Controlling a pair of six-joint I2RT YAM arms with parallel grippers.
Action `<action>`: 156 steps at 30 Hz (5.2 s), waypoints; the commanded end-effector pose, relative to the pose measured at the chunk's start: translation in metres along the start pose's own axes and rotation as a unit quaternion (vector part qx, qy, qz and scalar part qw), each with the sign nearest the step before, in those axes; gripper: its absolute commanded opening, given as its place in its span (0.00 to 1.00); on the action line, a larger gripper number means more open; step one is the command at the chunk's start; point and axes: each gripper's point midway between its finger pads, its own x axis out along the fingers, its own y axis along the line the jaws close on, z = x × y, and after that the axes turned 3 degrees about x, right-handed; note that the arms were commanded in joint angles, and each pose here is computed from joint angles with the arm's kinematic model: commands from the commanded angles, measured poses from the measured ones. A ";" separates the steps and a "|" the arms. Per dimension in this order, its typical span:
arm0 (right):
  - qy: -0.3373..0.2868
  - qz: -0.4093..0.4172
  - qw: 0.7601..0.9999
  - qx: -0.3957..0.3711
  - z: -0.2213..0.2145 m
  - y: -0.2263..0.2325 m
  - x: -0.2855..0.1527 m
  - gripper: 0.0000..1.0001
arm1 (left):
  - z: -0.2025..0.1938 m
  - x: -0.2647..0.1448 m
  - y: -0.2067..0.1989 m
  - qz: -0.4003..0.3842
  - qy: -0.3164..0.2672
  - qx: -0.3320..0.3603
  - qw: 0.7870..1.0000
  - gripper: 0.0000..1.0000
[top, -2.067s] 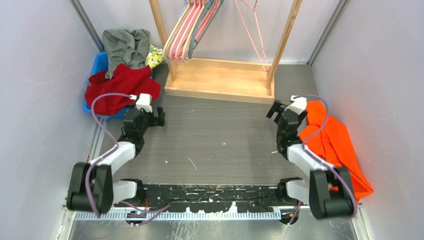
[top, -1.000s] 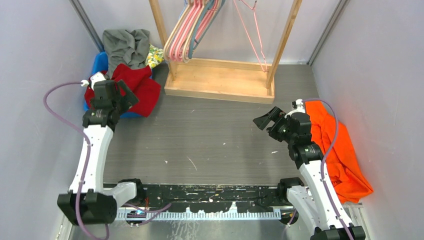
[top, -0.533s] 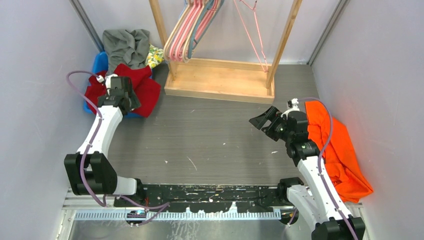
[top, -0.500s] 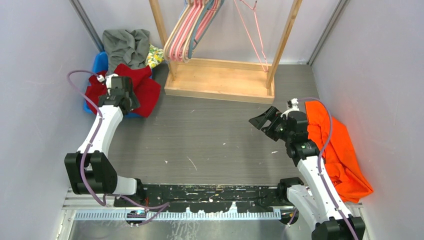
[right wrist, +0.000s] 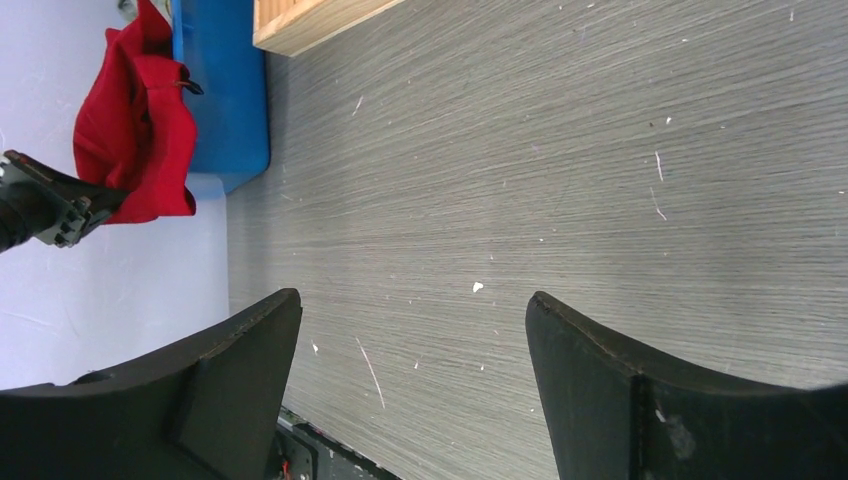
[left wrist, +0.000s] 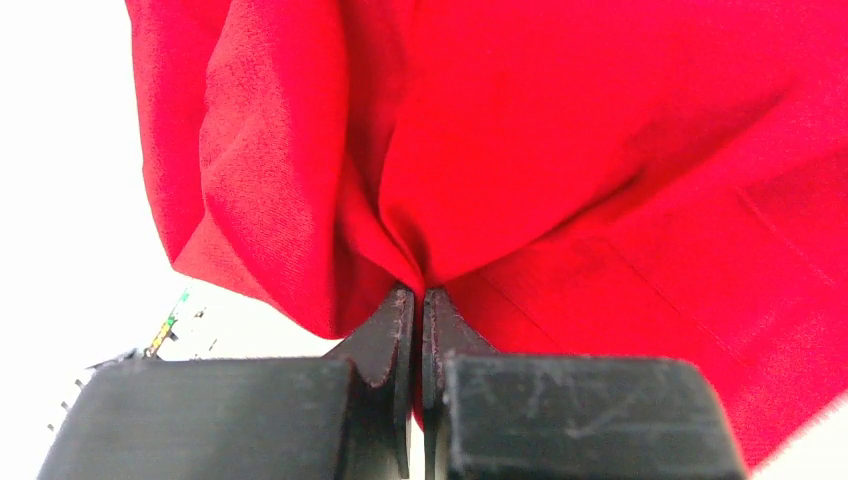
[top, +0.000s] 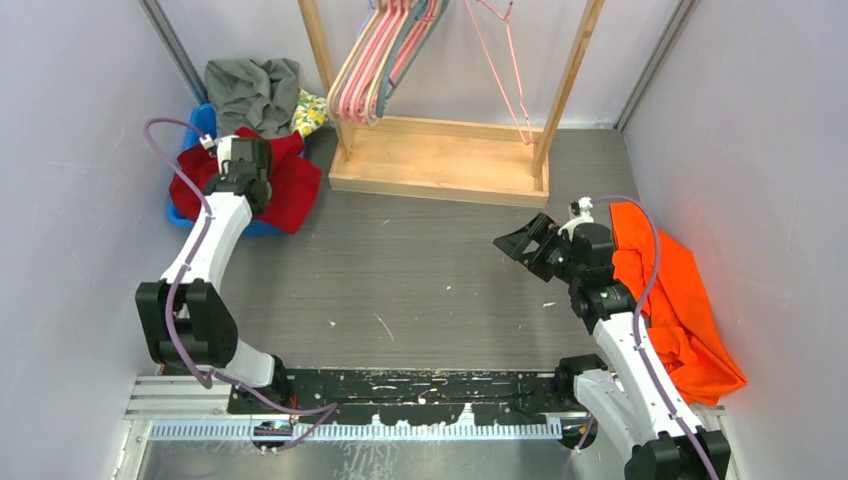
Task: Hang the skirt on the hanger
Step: Pick up the skirt from the bin, then place the skirt at the center of the board, then adjust the skirt at the center of the board.
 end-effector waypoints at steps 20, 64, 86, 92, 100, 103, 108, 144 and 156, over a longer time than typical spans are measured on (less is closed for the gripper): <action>-0.018 0.069 0.997 -0.025 0.019 0.059 -0.033 0.85 | 0.055 -0.408 0.000 -0.655 -0.078 -0.047 0.750 0.00; 0.067 0.005 0.995 -0.075 -0.023 0.034 -0.073 0.67 | -0.130 -0.372 -0.296 -0.654 0.029 0.196 0.730 0.71; 0.118 -0.260 0.948 -0.138 -0.123 -0.071 -0.013 0.80 | -0.286 -0.273 -0.113 -0.482 0.116 0.187 0.848 0.64; 0.102 -0.250 0.953 -0.136 -0.131 -0.079 0.000 0.76 | -0.293 -0.267 -0.113 -0.473 0.110 0.190 0.853 0.64; 0.055 -0.189 0.971 -0.136 -0.103 -0.036 -0.001 0.02 | -0.291 -0.263 -0.107 -0.467 0.106 0.191 0.857 0.63; 0.030 -0.176 0.974 -0.141 -0.084 -0.016 -0.011 0.01 | -0.292 -0.263 -0.105 -0.469 0.106 0.187 0.857 0.63; -0.032 -0.148 0.979 -0.135 -0.047 0.015 -0.031 0.01 | -0.300 -0.271 -0.108 -0.475 0.109 0.197 0.851 0.63; -0.024 -0.118 0.984 -0.132 -0.043 0.026 -0.046 0.01 | -0.347 -0.239 -0.224 -0.372 -0.044 0.248 0.893 0.71; -0.031 -0.137 0.980 -0.144 -0.022 0.031 -0.041 0.01 | -0.242 -0.248 -0.159 -0.387 -0.057 0.171 0.904 0.00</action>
